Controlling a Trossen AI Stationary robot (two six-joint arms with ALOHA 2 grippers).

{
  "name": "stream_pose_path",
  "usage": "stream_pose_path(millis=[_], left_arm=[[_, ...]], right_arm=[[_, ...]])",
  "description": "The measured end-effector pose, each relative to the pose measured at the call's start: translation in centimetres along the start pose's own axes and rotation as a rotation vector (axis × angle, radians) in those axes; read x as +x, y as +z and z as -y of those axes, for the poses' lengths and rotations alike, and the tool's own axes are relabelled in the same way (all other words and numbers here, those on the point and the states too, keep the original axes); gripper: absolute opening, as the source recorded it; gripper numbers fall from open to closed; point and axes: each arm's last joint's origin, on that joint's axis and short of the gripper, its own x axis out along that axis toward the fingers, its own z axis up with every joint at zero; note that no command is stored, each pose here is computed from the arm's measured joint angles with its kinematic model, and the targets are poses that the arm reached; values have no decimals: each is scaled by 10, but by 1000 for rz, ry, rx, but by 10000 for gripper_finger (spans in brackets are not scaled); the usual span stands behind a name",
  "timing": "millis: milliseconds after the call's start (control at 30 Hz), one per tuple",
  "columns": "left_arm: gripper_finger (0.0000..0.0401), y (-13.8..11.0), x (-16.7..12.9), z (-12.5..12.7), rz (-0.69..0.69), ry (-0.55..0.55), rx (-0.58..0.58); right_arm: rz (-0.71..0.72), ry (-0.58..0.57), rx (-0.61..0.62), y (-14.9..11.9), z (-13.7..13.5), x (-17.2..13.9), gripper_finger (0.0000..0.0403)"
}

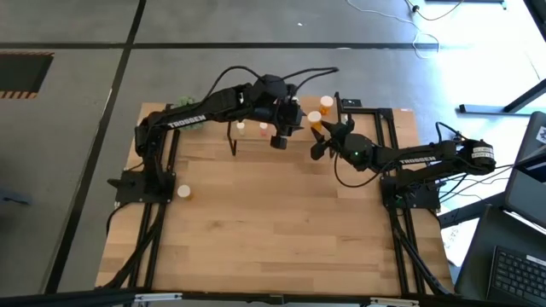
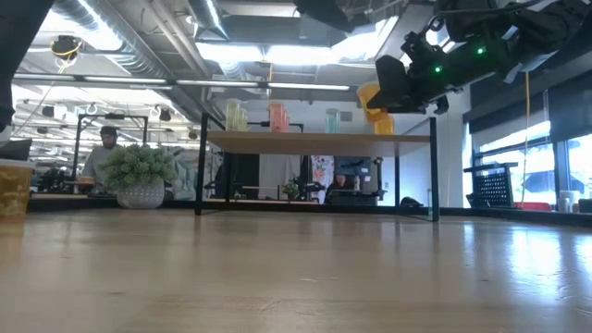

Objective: Pick and place medicine bottles onto shelf by color
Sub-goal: Put the right orange pill bottle on the shelf aligned with the other orange pill bottle

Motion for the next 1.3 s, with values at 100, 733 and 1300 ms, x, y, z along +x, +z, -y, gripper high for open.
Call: stream_pose_path(millis=[100,733,1300], left_arm=[[164,-1,0,1,-54,51,38],[164,-14,-3,10,-305,95,185],[217,-12,-4,11,-374,111,502]], right_arm=[[0,0,-17,0,0,0,196],[0,0,-19,0,0,0,196],[24,-16,-5,3,0,0,196]])
